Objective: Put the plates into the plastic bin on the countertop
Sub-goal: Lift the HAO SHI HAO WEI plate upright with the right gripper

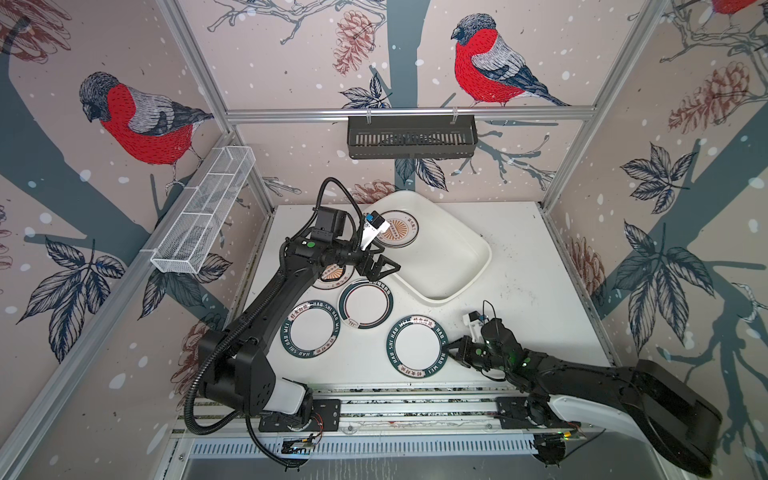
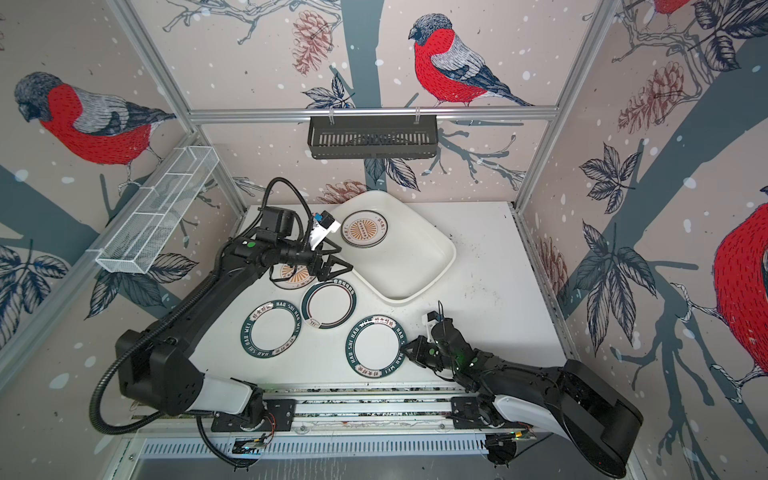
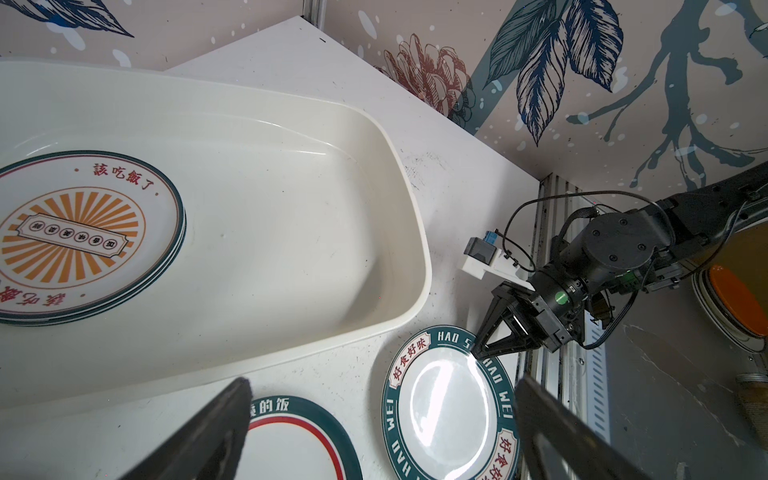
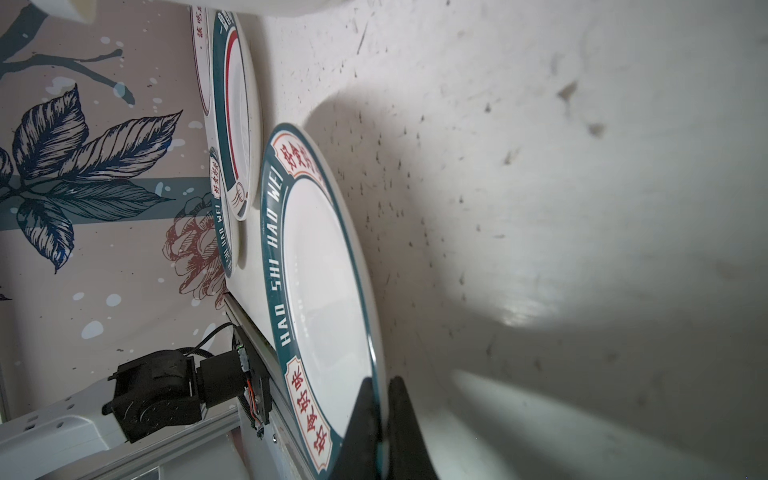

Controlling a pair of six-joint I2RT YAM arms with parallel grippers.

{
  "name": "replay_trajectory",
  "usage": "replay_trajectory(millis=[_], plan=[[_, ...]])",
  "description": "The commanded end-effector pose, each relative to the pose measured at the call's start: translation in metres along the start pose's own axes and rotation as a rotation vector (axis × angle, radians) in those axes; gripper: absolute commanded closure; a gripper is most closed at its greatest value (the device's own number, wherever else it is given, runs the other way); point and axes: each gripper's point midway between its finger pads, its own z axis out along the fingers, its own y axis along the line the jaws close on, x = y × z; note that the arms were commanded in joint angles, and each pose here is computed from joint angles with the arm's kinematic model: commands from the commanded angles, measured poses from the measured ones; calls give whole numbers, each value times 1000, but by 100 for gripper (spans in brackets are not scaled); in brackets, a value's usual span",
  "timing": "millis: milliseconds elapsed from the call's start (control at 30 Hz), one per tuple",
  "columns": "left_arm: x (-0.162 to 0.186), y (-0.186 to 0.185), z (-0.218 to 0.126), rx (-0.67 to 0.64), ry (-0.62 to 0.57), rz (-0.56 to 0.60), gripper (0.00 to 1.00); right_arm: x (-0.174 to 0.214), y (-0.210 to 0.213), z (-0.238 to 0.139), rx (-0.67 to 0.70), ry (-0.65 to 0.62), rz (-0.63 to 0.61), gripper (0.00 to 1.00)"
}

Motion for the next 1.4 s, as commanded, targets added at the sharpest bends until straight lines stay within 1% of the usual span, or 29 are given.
replay_trajectory(millis=[0,233,300,400,467,667,867,967,1100,1300,1367], plan=[[-6,-2,0,2,-15,17,2,-2,16,0,-56,5,-17,97],[-8,3,-1,-29,-19,18,2,-4,27,-2,-81,11,-21,97],[-9,9,-1,-63,-16,15,3,-4,31,-2,-85,16,-27,97],[-14,15,-7,-113,-1,47,3,-5,34,-2,-78,22,-37,97],[-21,18,-12,-156,-4,71,3,-5,37,-3,-77,25,-44,97],[-30,38,-24,-301,4,85,3,-5,44,-4,-65,46,-78,97],[-31,42,-26,-324,0,88,3,-3,49,-1,-56,88,-100,97],[-33,49,-28,-364,-9,79,3,-3,56,0,-59,102,-119,97],[-34,73,-37,-502,-14,28,3,-5,68,1,-70,121,-146,97],[-38,90,-54,-600,-45,-8,3,-6,86,6,-84,172,-204,97],[-39,100,-64,-661,-49,-26,3,-7,93,8,-86,191,-222,97]])
